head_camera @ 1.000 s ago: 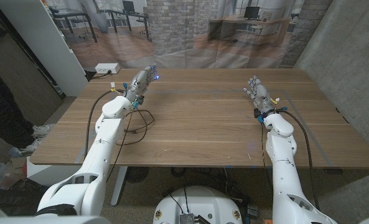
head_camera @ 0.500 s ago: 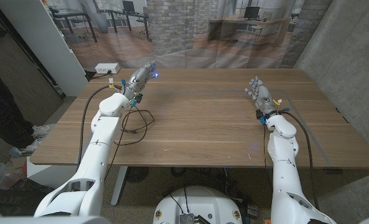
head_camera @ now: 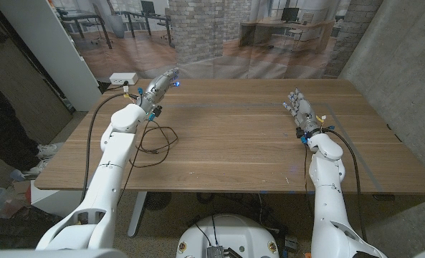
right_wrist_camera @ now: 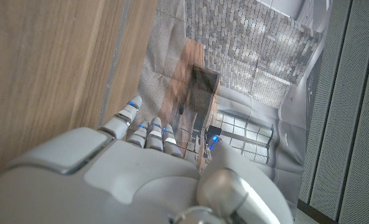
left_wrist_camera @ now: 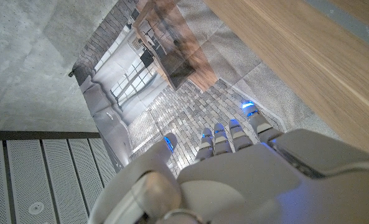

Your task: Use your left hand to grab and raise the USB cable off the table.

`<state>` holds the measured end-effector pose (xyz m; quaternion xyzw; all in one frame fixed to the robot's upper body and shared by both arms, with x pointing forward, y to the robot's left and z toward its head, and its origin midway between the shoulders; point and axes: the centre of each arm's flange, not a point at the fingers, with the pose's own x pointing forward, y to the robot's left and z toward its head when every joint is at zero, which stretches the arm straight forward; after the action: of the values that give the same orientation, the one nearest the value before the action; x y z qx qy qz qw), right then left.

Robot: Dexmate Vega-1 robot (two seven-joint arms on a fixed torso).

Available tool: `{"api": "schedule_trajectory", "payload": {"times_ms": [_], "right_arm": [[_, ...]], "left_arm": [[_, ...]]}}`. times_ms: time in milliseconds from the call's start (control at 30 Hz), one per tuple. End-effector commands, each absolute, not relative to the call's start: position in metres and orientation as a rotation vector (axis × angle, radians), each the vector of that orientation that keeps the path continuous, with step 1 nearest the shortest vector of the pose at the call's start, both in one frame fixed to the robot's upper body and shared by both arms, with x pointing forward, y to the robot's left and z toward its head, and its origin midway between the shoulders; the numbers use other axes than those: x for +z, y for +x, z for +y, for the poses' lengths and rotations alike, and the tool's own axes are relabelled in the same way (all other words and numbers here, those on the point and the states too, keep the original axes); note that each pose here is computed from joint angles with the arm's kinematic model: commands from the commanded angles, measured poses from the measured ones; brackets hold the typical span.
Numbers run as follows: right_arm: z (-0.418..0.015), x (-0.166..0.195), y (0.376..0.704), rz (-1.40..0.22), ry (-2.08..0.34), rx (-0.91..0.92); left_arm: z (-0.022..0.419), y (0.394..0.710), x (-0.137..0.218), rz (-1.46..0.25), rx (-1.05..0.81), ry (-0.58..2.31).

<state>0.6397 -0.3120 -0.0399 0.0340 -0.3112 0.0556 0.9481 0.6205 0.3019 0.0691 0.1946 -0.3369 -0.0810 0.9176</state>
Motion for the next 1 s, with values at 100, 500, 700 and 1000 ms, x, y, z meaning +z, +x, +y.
{"api": "schedule_trajectory", "payload": {"times_ms": [100,500,700,1000], "right_arm": [[-0.313,-0.046,0.637,-0.633,0.078,0.113],[-0.313,-0.049,0.636,-0.630,0.081,0.115],[-0.312,-0.051,0.634,-0.631,0.084,0.115],[-0.311,-0.052,0.634,-0.632,0.084,0.118]], "left_arm": [[0.308,0.605,0.077,-0.705,-0.124,0.487],[0.312,0.593,0.082,-0.717,-0.109,0.539],[0.315,0.587,0.084,-0.720,-0.100,0.558],[0.319,0.579,0.087,-0.712,-0.087,0.618]]}}
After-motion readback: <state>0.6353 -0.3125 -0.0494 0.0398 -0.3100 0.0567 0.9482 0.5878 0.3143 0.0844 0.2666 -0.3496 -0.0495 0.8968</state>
